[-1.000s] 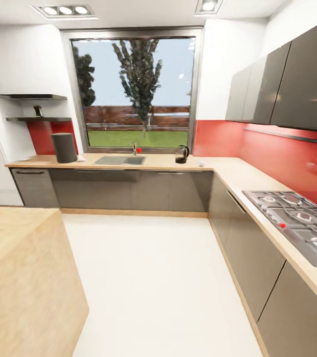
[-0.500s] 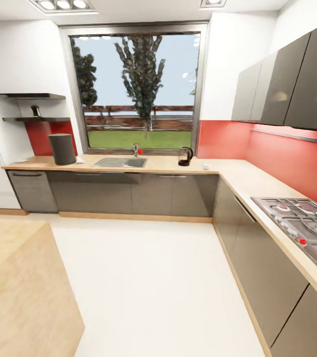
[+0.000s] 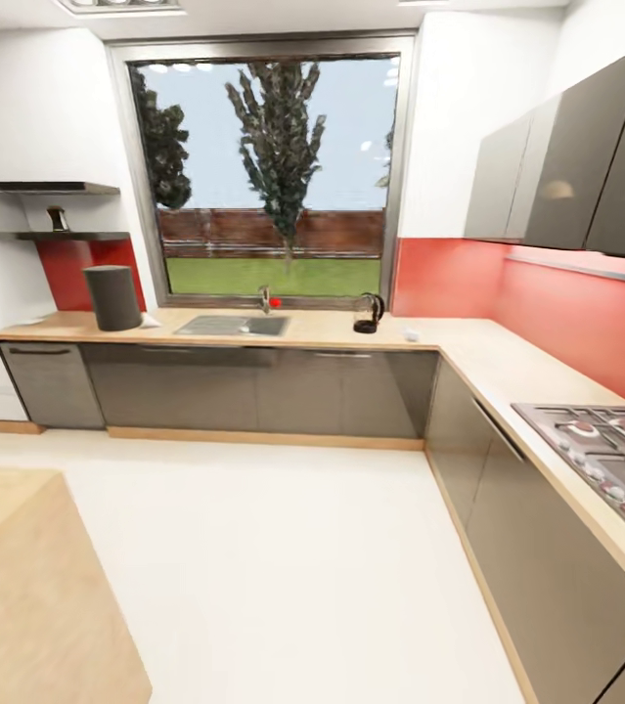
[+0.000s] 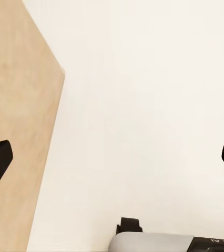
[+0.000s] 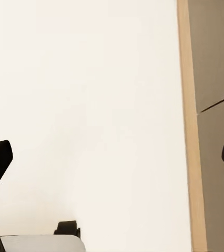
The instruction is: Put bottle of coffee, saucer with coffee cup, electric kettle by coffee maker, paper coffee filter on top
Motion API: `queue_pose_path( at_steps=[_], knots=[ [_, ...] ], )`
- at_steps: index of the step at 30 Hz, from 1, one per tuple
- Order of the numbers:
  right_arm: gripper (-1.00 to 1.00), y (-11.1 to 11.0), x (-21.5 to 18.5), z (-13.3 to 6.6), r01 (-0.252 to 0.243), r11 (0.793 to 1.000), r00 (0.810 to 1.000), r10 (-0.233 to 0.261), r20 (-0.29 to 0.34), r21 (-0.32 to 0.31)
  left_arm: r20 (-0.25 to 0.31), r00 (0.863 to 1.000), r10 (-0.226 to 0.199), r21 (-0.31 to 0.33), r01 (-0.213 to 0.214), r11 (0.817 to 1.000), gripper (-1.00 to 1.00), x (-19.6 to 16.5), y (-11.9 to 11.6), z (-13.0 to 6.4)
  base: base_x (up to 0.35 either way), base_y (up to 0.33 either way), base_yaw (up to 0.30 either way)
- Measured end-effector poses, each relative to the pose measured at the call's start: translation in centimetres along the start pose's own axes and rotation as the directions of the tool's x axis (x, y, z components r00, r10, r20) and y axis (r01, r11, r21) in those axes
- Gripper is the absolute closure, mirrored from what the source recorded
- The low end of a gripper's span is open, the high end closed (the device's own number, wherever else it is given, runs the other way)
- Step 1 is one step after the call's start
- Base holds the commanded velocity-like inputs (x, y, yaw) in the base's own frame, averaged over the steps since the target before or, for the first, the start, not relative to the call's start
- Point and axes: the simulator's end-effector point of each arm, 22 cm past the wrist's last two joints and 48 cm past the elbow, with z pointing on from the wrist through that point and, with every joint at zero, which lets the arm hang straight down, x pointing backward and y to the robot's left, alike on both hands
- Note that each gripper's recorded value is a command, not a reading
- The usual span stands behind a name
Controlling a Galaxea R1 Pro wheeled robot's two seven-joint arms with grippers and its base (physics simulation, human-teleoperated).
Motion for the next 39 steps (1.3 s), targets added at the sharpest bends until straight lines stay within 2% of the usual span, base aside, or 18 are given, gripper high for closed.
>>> queue_pose_path(
  at_steps=[39],
  knots=[
    [-1.0,0.04,-0.05,0.0,0.0,1.0,1.0,0.0,0.001,0.0,0.0,1.0,-0.003,-0.001,0.003,1.0,-1.0,0.0,0.05,0.0,0.335,0.0,0.006]
  ],
)
